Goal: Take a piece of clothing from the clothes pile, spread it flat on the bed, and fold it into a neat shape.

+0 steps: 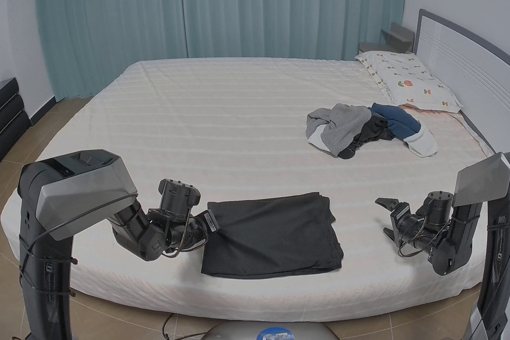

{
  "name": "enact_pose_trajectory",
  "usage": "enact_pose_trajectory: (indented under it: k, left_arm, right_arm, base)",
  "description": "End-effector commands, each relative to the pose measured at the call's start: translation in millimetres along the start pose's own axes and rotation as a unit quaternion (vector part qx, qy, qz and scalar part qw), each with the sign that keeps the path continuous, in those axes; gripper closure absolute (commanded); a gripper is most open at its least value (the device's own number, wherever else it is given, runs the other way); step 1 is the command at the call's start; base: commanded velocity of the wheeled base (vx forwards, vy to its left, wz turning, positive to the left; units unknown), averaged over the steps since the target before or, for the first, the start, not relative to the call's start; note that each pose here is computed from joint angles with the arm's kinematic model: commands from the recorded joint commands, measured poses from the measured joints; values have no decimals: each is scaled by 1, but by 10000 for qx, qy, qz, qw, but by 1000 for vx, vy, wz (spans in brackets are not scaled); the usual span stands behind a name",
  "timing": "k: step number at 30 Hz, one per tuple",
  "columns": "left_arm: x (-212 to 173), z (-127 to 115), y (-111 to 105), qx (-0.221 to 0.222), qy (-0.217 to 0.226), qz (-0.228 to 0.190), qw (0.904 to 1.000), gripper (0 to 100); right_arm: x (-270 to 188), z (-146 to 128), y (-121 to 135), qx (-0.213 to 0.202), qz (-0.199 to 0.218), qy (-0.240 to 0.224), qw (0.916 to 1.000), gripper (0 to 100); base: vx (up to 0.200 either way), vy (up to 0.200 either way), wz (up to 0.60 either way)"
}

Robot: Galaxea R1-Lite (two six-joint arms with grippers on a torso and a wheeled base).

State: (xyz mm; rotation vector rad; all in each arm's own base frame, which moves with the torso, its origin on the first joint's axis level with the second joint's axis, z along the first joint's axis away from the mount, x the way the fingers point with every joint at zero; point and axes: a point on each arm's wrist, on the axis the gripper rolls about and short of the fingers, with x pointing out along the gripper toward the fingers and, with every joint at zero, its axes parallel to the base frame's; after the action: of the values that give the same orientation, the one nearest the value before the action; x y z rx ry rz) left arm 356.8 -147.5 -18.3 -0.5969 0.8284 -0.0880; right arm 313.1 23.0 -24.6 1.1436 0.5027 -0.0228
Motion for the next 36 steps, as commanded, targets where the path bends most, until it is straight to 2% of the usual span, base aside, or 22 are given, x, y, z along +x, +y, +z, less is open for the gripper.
enact_pose_trajectory:
  k: [1, 12, 36]
  left_arm:
    - [-4, 3, -2, -25, -47, -38, 10000, 100]
    - [-8, 13, 0, -198, -174, -44, 9996, 100]
    - [-8, 14, 6, -264, -159, 47, 9995, 100]
  right_arm:
    - [0, 1, 2, -13, 71, -30, 10000, 0]
    - [0, 0, 2, -14, 63, -27, 10000, 0]
    - [0, 1, 2, -14, 77, -33, 10000, 0]
  base:
    - [0, 200, 0]
    - [0, 200, 0]
    - [0, 200, 0]
